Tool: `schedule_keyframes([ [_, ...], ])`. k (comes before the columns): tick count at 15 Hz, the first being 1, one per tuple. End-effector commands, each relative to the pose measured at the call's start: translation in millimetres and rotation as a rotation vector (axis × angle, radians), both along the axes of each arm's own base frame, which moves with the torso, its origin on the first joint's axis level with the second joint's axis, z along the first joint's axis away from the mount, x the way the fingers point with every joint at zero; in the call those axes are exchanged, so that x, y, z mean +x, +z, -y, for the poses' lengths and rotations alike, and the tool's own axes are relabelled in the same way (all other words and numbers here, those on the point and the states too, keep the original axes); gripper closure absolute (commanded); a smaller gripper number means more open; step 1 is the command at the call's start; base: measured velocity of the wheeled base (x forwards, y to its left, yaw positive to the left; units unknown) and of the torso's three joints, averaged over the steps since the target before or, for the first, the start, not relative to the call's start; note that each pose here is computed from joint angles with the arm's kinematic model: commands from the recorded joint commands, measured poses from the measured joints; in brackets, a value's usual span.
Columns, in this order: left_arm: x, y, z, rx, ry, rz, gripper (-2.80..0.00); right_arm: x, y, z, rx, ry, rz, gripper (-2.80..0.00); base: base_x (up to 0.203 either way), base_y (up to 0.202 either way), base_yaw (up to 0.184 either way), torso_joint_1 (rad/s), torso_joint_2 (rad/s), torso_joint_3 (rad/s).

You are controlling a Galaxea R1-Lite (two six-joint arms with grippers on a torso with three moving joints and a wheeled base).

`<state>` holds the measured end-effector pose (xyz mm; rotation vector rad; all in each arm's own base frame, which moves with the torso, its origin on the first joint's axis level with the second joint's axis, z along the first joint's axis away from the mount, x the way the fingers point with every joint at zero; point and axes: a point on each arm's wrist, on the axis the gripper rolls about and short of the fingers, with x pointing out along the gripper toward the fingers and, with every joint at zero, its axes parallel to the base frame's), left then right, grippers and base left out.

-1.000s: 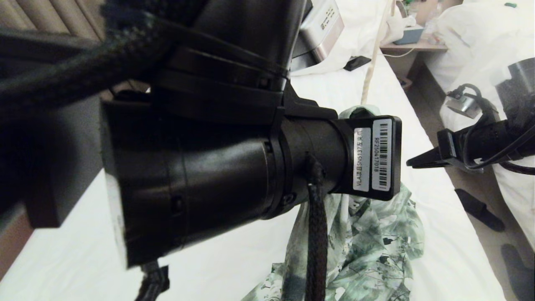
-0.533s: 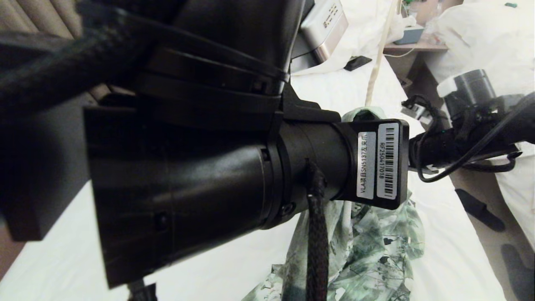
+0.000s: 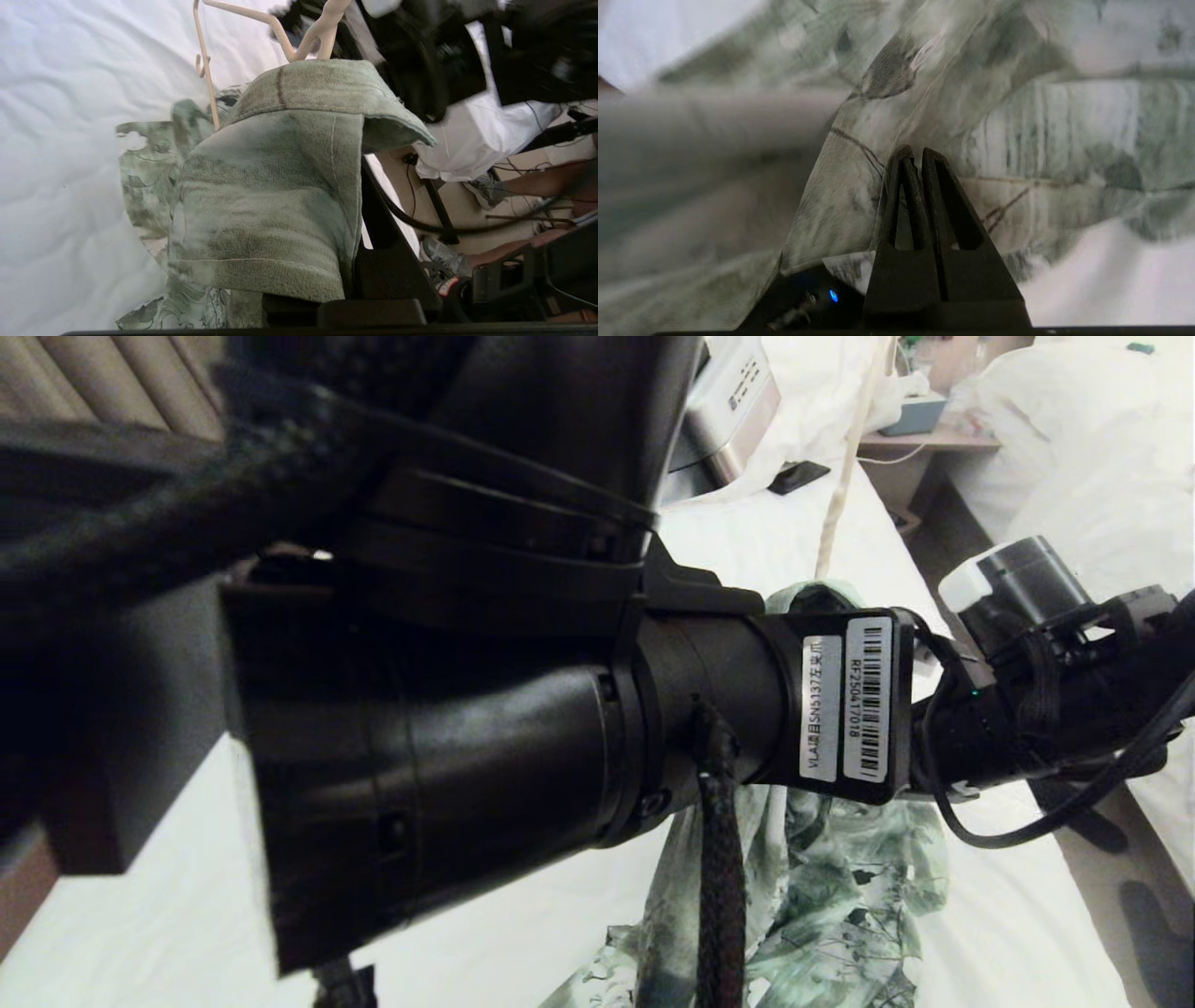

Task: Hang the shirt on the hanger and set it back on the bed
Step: Hook the other side of the shirt onto the hanger

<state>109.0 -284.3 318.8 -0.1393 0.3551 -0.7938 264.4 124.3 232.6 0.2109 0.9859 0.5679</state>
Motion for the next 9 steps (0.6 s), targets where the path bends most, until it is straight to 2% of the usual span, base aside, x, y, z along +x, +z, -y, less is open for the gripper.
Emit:
schedule_keyframes([
  [1,3.8,-2.4,0.8,0.007,0.014,-0.004,0.0,-5.9,-0.8,-2.5,-0.015,0.007,-0.013,0.0,0.0,0.0,0.0,0.0,0.0,0.0],
  [4,6.9,-2.3,-0.4,0.005,0.022,-0.004,0.0,-1.7,-21.8,-9.9,-0.071,0.005,-0.071,0.0,0.0,0.0,0.0,0.0,0.0,0.0],
  [7,10.8,-2.3,-2.0,0.004,0.033,-0.006,0.0,-11.2,-30.3,-24.6,-0.089,0.023,-0.112,0.0,0.0,0.0,0.0,0.0,0.0,0.0],
  [9,10.1,-4.4,-2.8,0.005,0.034,-0.016,0.0,-23.3,-39.4,-31.0,-0.149,0.015,-0.126,0.0,0.0,0.0,0.0,0.0,0.0,0.0],
])
